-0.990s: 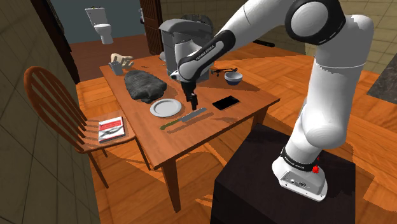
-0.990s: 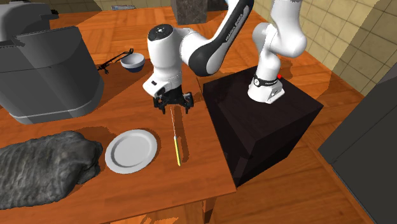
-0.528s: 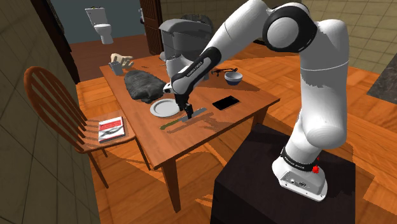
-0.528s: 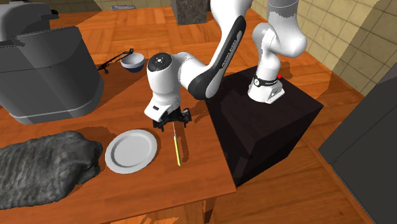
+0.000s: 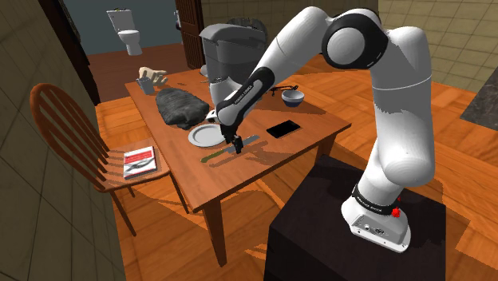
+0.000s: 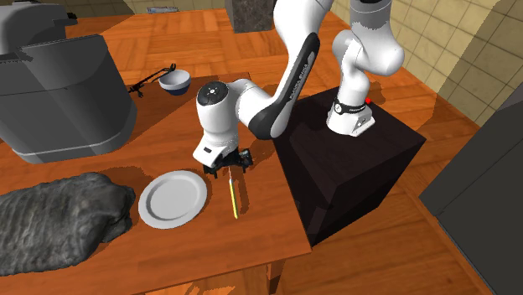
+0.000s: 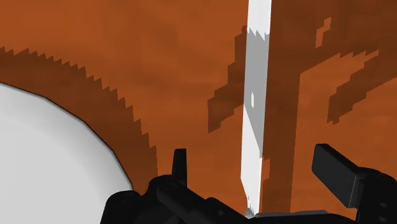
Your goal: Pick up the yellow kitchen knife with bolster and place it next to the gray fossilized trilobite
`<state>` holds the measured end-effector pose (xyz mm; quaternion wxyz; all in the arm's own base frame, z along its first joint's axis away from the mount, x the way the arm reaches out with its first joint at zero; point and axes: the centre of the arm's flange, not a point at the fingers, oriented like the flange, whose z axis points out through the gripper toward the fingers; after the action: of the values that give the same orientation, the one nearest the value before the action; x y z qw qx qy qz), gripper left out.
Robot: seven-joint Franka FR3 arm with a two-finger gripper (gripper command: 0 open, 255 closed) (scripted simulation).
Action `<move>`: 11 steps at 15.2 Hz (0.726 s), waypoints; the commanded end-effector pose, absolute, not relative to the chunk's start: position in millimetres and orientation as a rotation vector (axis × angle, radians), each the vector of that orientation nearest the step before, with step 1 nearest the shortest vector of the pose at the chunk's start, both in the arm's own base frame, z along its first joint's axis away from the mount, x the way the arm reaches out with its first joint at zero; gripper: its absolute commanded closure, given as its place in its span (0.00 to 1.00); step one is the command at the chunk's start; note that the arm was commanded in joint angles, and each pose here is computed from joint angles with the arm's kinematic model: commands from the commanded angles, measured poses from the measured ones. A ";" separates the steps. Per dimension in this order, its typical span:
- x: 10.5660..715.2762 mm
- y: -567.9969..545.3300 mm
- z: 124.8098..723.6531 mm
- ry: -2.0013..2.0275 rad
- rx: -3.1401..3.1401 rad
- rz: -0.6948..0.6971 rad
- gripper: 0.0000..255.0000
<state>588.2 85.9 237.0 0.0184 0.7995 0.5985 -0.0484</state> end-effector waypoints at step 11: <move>588.2 85.8 236.5 1.858 2.483 -0.150 1.00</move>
<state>588.3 85.8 236.7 0.0186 0.7995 0.5985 -0.0480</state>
